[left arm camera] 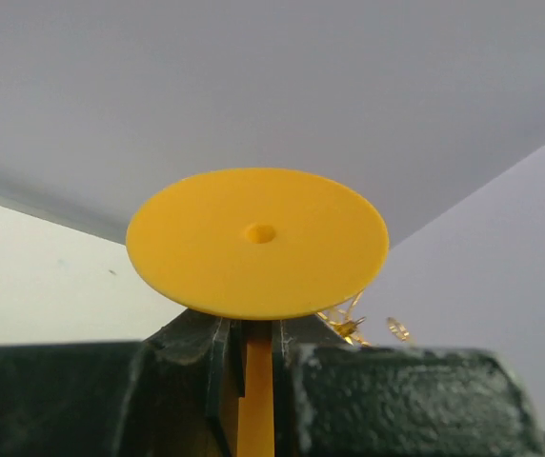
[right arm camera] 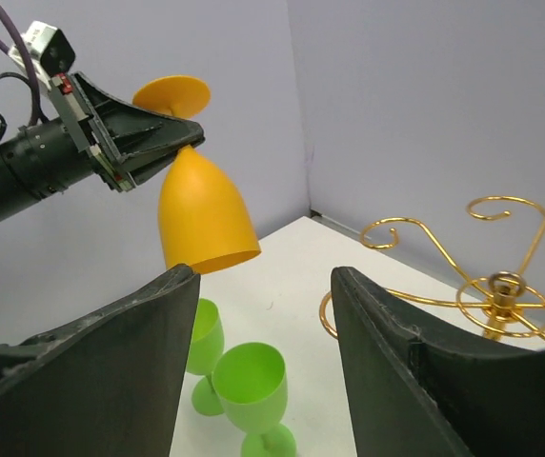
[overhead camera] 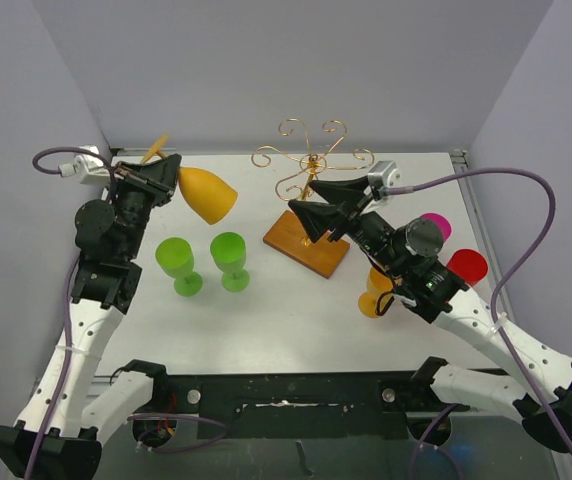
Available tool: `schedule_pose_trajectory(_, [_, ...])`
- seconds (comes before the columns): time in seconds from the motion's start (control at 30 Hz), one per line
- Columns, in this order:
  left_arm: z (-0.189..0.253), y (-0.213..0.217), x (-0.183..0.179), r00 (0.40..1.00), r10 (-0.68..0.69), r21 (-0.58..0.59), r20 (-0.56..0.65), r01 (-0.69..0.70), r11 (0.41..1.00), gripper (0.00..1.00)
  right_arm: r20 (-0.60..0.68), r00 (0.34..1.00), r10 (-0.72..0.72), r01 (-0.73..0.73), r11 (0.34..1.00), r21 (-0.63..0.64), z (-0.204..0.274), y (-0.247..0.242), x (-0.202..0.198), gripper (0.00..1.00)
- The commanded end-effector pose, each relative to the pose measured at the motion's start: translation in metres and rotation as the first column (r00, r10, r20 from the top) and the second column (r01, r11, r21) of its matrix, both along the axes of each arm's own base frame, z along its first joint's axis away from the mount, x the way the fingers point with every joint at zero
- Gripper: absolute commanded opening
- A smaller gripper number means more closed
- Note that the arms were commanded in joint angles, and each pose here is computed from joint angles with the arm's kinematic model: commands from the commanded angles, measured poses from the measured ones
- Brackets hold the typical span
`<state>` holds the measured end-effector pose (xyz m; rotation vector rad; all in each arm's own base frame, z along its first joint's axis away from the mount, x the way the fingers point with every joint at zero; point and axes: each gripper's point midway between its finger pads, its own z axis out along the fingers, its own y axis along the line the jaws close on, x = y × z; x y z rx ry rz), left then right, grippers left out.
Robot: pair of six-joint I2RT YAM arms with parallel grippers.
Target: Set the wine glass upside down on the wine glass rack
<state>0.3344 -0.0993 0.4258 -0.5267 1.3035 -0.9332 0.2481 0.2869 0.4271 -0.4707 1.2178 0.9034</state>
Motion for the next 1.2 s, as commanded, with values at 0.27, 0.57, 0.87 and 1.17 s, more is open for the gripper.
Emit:
schedule_pose_trajectory(0.27, [-0.003, -0.032, -0.008, 0.96, -0.227, 0.662, 0.166, 0.062, 0.747, 0.0, 0.014, 0.97, -0.241, 0.24, 0.97, 0.019, -0.003, -0.052, 0.009, 0.58])
schedule_pose_trajectory(0.57, [-0.004, -0.078, -0.007, 0.839, -0.464, 0.684, 0.284, 0.162, 0.712, 0.0, 0.008, 0.959, -0.284, 0.283, 0.958, 0.038, -0.003, -0.065, 0.008, 0.58])
schedule_pose_trajectory(0.87, [-0.026, -0.113, -0.009, 0.685, -0.66, 0.707, 0.31, 0.298, 0.641, 0.0, 0.005, 0.954, -0.3, 0.299, 0.953, 0.055, 0.0, -0.072, 0.007, 0.58])
schedule_pose_trajectory(1.17, [-0.032, -0.135, -0.008, 0.623, -0.71, 0.704, 0.329, 0.339, 0.624, 0.0, -0.016, 0.964, -0.265, 0.265, 0.963, 0.047, 0.001, -0.063, 0.008, 0.58])
